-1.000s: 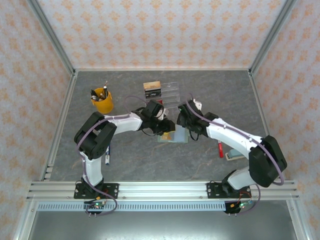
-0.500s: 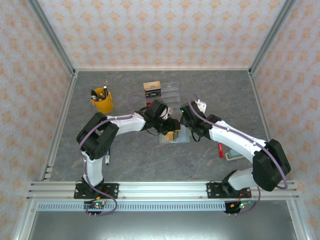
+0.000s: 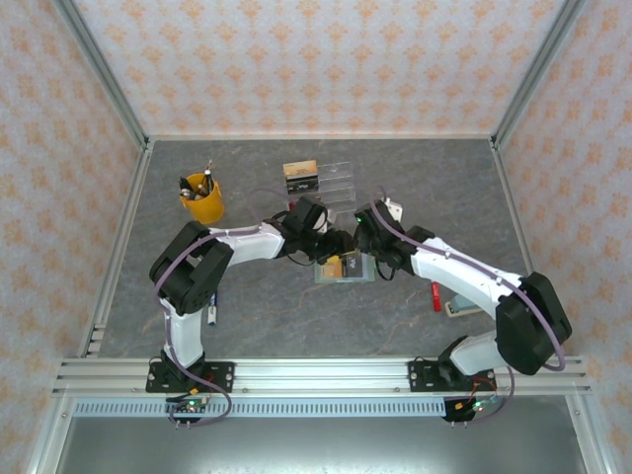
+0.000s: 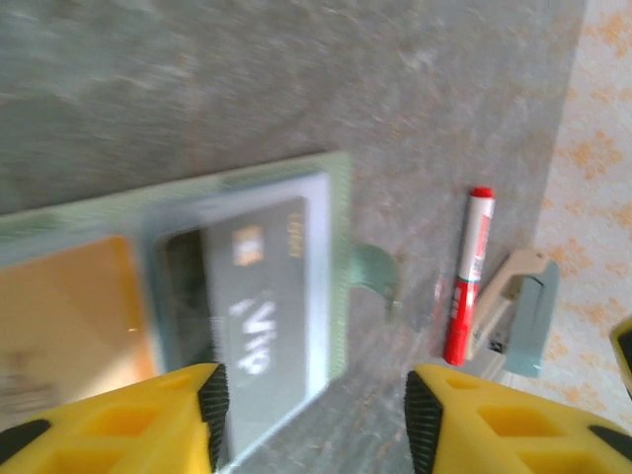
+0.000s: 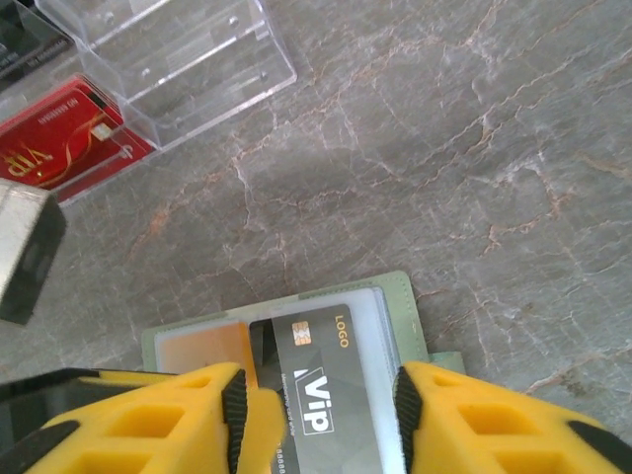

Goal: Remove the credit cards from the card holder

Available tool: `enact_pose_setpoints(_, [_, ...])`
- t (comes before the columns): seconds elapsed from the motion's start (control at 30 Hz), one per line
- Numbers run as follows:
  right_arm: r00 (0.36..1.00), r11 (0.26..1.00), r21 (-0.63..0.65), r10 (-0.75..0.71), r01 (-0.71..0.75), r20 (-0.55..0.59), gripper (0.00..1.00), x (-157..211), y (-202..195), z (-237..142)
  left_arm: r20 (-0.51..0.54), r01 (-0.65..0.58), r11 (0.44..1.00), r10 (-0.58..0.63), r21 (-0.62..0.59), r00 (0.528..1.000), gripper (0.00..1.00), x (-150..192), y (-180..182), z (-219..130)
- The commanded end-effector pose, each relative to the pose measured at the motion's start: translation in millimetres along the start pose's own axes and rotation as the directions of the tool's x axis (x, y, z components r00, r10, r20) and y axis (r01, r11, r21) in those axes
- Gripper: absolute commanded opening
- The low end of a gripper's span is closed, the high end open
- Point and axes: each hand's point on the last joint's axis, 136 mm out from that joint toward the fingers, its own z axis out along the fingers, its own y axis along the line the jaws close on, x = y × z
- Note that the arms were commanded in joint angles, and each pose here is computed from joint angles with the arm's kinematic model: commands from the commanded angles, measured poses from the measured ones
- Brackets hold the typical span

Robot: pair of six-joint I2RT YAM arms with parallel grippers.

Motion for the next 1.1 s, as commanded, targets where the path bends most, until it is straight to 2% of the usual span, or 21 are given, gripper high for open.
enact_pose_setpoints(0.0, [0.998, 1.0, -0.007, -0.02, 0.02, -0.066, 0.4, 9, 5, 10, 0.075, 0.036, 0.997, -0.031, -0.065, 0.997, 0.46, -11, 19, -21])
enact_pose_setpoints(0.2, [0.987, 0.999, 0.03, -0.008, 0.013, -0.16, 0.32, 29, 3, 29, 0.052, 0.062, 0.997, -0.06, -0.043, 0.997, 0.35, -6, 24, -15])
enact_pose_setpoints(0.37, [0.978, 0.997, 0.08, 0.004, 0.013, -0.207, 0.22, 40, -3, 41, 0.009, 0.035, 0.999, -0.035, -0.029, 0.999, 0.27, 1, 16, -8])
enact_pose_setpoints(0.57, [0.976, 0.989, 0.15, 0.024, 0.009, -0.216, 0.19, 45, -17, 49, -0.004, 0.022, 0.999, -0.022, -0.033, 1.0, 0.26, 3, 13, -4])
enact_pose_setpoints(0.87, [0.963, 0.991, 0.124, 0.086, -0.055, -0.257, 0.19, 49, -23, 59, -0.043, 0.031, 0.999, -0.033, -0.032, 0.999, 0.26, 7, 16, 10])
enact_pose_setpoints(1.07, [0.954, 0.991, 0.128, 0.084, -0.048, -0.288, 0.18, 55, -24, 65, -0.048, 0.037, 0.998, -0.039, -0.046, 0.998, 0.26, 8, 19, 14])
